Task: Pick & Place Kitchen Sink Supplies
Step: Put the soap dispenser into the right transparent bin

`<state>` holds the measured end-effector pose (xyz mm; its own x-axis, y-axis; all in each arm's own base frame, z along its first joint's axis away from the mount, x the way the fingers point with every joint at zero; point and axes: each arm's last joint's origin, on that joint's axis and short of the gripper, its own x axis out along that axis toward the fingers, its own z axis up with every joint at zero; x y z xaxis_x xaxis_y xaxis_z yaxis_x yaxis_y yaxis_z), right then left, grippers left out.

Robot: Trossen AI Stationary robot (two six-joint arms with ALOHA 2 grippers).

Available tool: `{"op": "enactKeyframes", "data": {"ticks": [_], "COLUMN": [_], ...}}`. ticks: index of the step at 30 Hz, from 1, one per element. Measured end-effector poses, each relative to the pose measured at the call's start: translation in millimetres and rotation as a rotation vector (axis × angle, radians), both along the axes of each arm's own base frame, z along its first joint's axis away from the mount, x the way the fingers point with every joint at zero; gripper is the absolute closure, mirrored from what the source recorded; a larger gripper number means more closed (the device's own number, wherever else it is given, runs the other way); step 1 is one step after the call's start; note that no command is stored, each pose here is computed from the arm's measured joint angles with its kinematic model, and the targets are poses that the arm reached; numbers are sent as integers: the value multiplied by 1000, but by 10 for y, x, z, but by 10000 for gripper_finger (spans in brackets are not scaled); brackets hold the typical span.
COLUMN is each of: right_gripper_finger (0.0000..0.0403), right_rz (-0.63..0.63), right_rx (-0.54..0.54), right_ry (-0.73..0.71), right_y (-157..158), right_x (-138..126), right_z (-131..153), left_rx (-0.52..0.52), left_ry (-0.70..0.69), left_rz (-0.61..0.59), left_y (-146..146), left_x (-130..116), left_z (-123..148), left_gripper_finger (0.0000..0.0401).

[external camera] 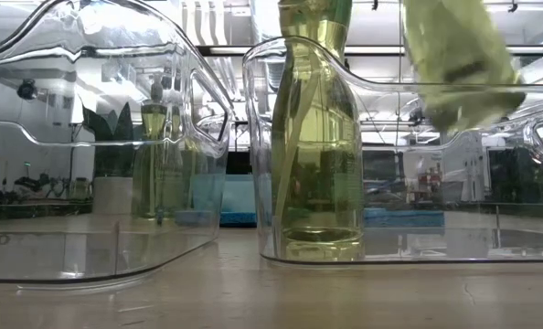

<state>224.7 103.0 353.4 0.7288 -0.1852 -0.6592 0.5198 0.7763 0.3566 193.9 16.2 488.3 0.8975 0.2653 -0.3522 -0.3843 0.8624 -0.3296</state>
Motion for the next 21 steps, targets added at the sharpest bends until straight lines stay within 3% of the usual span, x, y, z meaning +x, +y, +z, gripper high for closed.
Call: {"op": "enactKeyframes", "data": {"ticks": [5,13,21], "right_gripper_finger": [109,108,108], "right_rz": [-66,-54,-131], "right_rx": [-33,-117,-207], "right_ry": [42,156,125], "right_y": [120,306,461], "right_x": [18,224,302], "right_z": [-283,-656,-835], "left_rx": [0,8,11], "left_ry": [0,12,34], "left_rz": [0,-3,-4], "left_y": [0,0,0], "left_x": [1,-2,-7], "left_z": [-1,-9,-29], "left_gripper_finger": [194,194,194]}}
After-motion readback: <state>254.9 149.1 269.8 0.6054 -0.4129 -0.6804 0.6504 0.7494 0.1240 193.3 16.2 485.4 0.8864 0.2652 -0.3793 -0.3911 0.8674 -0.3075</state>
